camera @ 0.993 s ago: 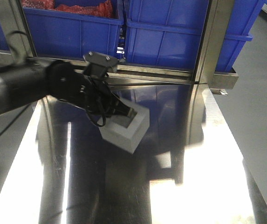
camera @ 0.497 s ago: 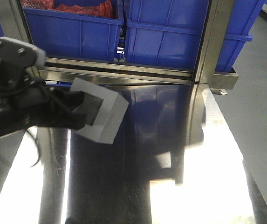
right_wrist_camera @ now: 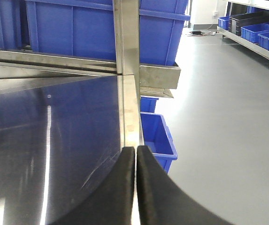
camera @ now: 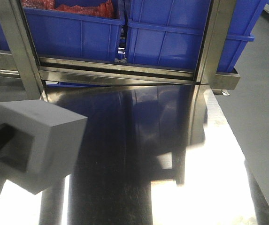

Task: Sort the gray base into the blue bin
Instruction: 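Lift the gray block with the left gripper toward the robot, then hold the gray block in the left gripper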

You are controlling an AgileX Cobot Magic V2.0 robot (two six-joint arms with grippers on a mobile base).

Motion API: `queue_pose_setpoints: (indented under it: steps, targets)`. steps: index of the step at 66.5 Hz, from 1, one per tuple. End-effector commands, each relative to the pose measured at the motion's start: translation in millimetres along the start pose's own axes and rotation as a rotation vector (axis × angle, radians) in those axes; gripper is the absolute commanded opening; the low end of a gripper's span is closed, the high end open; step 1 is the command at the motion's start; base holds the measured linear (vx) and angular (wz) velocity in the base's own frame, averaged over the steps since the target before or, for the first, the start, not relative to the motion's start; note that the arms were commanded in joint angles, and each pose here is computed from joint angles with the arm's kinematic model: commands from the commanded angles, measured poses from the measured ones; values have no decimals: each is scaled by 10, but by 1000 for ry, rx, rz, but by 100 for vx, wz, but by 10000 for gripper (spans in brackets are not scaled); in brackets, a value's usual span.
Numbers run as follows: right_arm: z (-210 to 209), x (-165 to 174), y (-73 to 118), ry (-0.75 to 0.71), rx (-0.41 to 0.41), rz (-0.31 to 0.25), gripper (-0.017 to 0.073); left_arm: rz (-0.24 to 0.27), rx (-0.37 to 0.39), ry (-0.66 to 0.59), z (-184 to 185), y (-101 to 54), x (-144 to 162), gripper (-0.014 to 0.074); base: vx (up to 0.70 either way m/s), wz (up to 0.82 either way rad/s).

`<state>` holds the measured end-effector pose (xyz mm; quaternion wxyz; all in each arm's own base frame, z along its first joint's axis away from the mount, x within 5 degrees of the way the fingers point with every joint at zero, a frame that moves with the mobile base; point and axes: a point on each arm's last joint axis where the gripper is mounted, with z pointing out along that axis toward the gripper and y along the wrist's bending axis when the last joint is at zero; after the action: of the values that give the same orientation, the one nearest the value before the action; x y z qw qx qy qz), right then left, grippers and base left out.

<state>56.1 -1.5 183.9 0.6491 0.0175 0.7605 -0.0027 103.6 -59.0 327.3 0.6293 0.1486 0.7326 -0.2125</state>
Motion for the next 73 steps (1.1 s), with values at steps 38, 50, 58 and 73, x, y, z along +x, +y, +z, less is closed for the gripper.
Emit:
queue_pose_setpoints:
  steps: [38,50,58,73]
  targets:
    - [13,-51,-2,-53,4,-18,-5,-20,27,-328,-562,-21,-153,2,0,0]
    - [13,-51,-2,-53,4,-18,-5,-20,27,-328,-562,-21,-153,2,0,0]
    - [13,-51,-2,-53,4,-18,-5,-20,27,-328,-562,-21,-153,2,0,0]
    - [13,-51,-2,-53,4,-18,-5,-20,27,-328,-562,-21,-153,2,0,0]
